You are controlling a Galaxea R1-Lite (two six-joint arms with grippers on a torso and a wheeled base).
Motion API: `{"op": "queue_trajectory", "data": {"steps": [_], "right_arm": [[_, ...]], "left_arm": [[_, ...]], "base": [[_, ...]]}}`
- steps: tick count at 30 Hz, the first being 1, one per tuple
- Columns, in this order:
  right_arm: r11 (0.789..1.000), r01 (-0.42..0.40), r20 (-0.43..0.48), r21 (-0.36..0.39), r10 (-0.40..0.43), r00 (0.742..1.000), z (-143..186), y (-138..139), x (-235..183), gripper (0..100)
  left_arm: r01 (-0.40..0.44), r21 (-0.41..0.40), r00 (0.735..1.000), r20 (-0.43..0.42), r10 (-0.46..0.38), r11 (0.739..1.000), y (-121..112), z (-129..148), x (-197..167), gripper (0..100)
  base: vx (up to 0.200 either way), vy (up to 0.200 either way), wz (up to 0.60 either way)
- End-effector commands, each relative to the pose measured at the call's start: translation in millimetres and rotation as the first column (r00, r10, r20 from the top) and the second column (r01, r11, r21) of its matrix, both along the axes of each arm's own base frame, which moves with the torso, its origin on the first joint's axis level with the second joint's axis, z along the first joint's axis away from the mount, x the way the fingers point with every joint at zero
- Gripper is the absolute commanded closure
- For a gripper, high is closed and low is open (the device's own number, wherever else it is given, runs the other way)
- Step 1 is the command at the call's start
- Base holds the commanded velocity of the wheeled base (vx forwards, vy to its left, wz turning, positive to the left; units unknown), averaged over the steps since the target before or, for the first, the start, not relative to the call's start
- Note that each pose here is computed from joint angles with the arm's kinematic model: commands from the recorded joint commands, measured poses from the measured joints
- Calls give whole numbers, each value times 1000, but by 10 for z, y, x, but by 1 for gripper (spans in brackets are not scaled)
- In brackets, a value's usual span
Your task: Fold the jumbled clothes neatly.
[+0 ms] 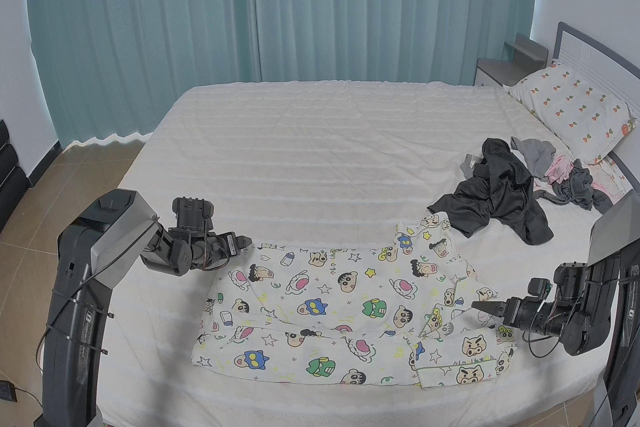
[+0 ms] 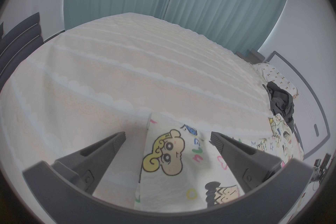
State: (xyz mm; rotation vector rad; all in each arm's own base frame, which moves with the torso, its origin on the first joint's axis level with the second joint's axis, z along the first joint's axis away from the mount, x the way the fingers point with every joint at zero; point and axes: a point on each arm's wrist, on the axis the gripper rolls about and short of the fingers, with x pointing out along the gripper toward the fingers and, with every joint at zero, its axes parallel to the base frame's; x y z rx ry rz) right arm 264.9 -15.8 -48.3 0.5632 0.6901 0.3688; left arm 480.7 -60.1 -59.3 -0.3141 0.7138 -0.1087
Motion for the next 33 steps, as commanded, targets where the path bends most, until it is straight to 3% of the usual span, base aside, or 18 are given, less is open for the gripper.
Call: {"op": "queue_trajectory", "data": {"steps": [1,9,10,15,20,26,33], "right_arm": [[1000,0,10,-1,0,1000,6,0,8,0],[1000,-2,9,-1,2,1000,6,4,5,0],[1000,-3,10,-1,3,1000,10,8,6,0],[1000,3,17,-2,-3,1000,20,-6,18,0],[993,109,79,-35,-106,991,161,-30,134,0],[976,212,231,-40,-197,953,321,135,626,0],[985,162,163,-55,-151,975,271,325,1266,0]], "left_arm": [[27,4,999,-21,-27,1000,-7,-43,-54,0],[71,-3,996,-56,-71,997,-86,-34,-67,0],[74,0,996,-55,-74,997,-102,-26,-55,100],[90,7,995,-50,-90,996,-197,-30,-57,100],[29,43,999,-26,-28,999,-189,74,-52,100],[-36,35,999,-16,37,999,-156,213,-152,100],[-45,43,998,35,44,998,-220,230,-166,100]], "base": [[0,0,0],[0,0,0],[0,0,0],[0,0,0],[0,0,0],[0,0,0],[0,0,0]]}}
